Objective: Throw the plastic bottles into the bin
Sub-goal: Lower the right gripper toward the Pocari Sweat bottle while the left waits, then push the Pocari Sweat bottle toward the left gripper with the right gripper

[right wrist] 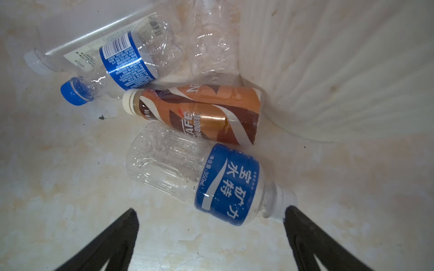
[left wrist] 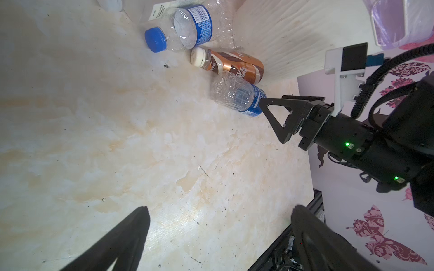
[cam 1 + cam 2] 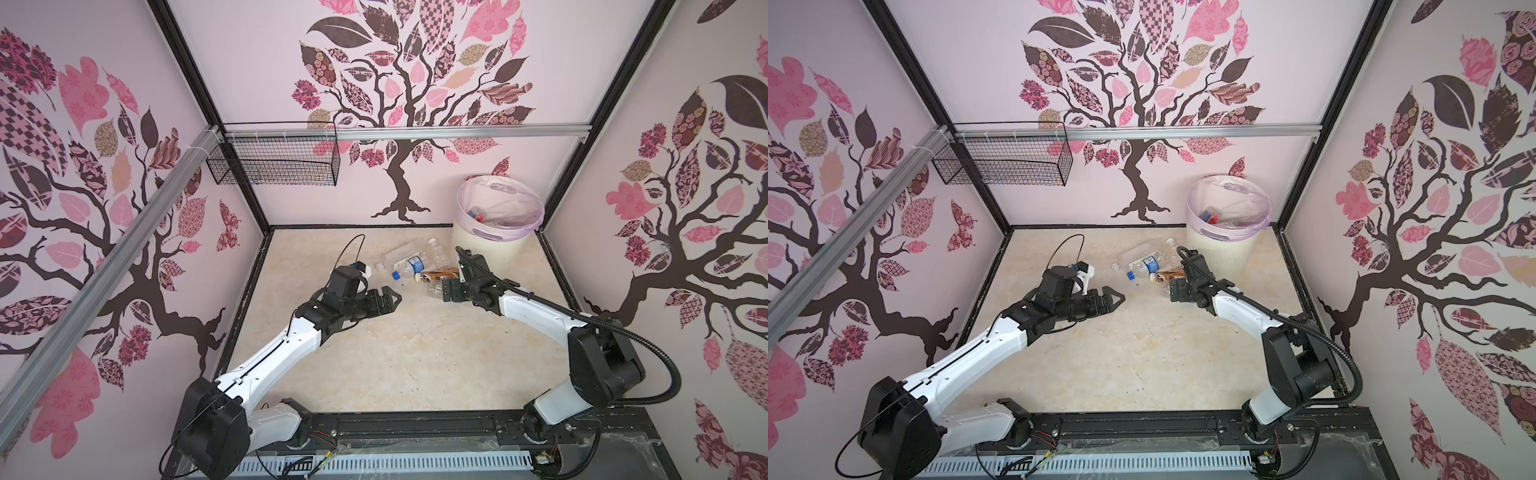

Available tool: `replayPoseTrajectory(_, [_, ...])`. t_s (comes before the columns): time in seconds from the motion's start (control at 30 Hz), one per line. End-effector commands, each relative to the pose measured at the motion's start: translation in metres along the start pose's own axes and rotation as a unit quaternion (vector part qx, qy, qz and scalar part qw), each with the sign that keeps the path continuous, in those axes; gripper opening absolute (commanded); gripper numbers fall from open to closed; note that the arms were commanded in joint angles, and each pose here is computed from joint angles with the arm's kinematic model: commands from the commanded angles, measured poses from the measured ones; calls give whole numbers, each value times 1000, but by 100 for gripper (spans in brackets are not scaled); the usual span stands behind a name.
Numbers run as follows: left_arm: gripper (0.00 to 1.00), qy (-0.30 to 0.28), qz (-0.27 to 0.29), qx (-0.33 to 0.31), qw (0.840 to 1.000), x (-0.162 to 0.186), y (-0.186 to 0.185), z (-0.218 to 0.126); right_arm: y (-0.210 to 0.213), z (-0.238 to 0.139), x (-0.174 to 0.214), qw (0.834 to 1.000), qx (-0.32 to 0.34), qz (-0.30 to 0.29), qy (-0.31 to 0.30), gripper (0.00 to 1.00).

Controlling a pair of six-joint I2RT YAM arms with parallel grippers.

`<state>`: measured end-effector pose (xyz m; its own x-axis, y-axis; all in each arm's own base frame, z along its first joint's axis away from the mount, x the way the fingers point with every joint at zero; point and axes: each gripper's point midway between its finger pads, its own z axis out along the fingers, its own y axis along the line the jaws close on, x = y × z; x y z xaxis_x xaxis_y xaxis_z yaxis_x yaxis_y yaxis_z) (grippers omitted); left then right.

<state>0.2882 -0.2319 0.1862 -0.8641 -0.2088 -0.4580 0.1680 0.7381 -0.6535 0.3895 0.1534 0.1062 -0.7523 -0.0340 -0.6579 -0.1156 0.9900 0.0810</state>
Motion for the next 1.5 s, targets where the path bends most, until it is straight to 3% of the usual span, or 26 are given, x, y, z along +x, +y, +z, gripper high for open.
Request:
replayPoseTrajectory(0.0, [98, 7, -9, 0, 1000, 4, 7, 5, 2, 15, 14, 1000, -4, 0, 21, 99])
replayPoseTrajectory(0.33, [98, 18, -30, -1, 999, -2, 22, 6, 17, 30, 33, 997, -26, 3, 78, 99])
replayPoseTrajectory(0.63, [98, 6, -46, -15, 999, -5, 42, -1, 59, 9, 44, 993, -76, 5, 85, 99])
replayPoseTrajectory(0.73, [98, 3, -46, -13, 999, -6, 42, -1, 60, -7, 33, 994, -86, 12, 65, 100])
replayPoseTrajectory(0.9, [98, 11, -51, -9, 999, -3, 43, 3, 44, -23, 10, 999, -45, -11, 22, 100])
replayPoseTrajectory(1.13, [98, 6, -50, -11, 999, -1, 44, 0, 37, -3, 6, 999, -34, -7, 31, 100])
replayPoseTrajectory(1.47, [98, 4, -50, -13, 999, -1, 45, -1, 58, 8, 42, 993, -82, 12, 82, 99])
